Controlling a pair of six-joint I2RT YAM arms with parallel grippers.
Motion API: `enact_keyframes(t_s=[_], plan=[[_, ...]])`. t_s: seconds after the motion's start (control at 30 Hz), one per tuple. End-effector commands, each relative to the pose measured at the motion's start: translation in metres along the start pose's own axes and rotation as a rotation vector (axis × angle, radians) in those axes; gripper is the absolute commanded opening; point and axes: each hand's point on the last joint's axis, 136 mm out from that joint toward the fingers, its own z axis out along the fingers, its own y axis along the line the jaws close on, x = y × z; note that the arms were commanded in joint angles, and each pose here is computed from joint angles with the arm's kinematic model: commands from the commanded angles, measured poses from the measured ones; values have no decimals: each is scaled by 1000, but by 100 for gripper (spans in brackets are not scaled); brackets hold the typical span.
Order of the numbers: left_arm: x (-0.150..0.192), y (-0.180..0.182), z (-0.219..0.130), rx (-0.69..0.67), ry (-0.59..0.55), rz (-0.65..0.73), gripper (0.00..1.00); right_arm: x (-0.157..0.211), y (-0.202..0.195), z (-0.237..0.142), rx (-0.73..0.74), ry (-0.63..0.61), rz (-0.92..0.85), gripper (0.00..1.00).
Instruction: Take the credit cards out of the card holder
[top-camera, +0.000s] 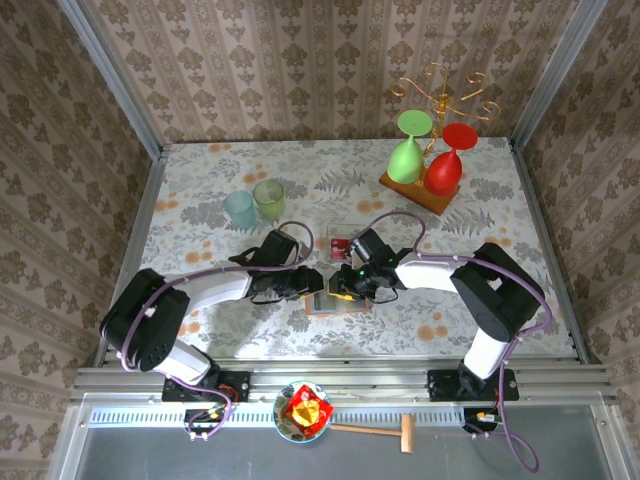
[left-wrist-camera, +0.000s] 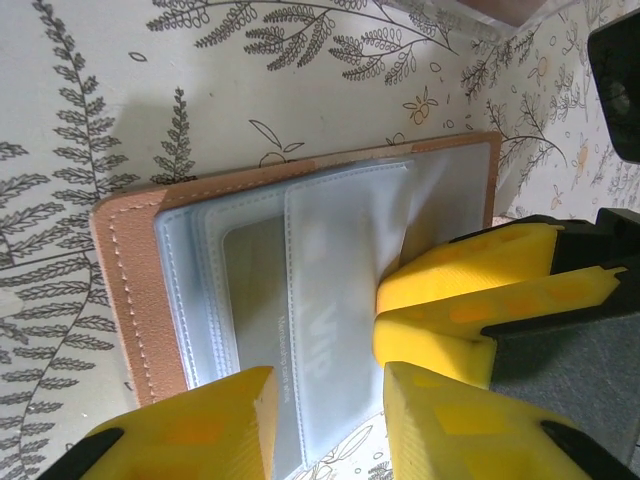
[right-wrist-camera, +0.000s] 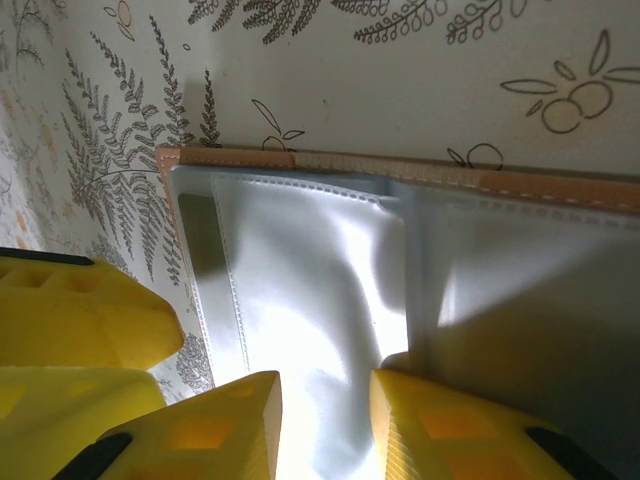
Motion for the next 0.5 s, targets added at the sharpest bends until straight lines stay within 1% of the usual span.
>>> enact_keyframes(t_s=[0.0,0.37,0.47], plan=[[-3,-6,5,11,11,-7,34,0,2,-3,-32,-2,25,30],[0,-1,12,-16,37,-16,34,1,-2,-3,-60,0,50,29],[0,-4,12,-8,41,-12,31,1,-3,-3,-64,-1,53,29]])
